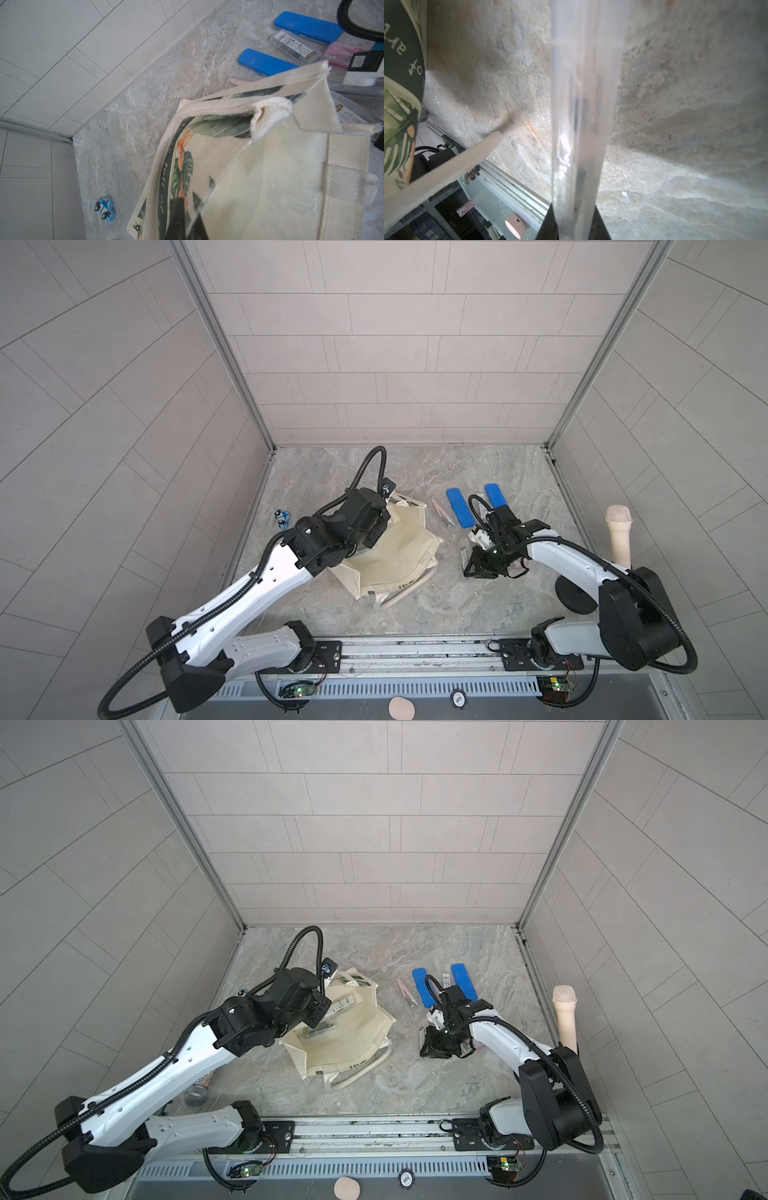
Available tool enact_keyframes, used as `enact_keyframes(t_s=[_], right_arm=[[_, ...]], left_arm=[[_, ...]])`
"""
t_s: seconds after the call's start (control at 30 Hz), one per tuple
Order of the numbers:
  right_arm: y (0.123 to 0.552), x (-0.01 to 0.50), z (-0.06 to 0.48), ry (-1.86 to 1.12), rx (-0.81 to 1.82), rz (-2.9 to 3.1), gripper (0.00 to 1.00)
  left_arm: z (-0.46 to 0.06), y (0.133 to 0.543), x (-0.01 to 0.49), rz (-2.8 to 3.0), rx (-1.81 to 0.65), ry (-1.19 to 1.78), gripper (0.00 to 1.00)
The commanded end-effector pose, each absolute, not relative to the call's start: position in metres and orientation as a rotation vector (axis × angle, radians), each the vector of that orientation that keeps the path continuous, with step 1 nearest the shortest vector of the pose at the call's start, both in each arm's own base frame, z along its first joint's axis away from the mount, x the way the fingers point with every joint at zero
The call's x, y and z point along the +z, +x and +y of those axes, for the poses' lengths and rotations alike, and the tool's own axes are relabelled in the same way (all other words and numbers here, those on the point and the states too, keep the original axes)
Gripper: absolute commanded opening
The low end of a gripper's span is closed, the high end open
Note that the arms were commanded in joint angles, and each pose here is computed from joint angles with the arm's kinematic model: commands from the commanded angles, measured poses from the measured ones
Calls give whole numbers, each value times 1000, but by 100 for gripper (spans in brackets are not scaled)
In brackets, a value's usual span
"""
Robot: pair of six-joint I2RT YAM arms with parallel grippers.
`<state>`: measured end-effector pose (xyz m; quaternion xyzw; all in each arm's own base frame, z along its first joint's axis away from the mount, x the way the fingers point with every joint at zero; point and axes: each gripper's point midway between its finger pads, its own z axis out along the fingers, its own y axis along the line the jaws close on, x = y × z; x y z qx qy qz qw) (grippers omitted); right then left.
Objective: Take out the compass set from the canvas bag
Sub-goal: Place the compass set at the center of the board.
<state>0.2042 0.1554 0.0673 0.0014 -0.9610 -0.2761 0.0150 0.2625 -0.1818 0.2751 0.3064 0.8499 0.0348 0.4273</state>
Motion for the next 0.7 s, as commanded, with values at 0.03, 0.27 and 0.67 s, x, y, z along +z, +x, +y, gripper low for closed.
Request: enact_keyframes(t_s=[0.03, 0.27, 0.67], right_arm=[[204, 54, 148, 120, -736, -2958, 11], [216, 43, 134, 157, -559, -2969, 14], [232, 31, 116, 115, -447, -2994, 39]], left_arm=[[-183, 265, 287, 2095, 68, 735, 0], [-182, 264, 289, 2091, 60, 734, 0], [-182, 263, 289, 2092, 51, 733, 0]])
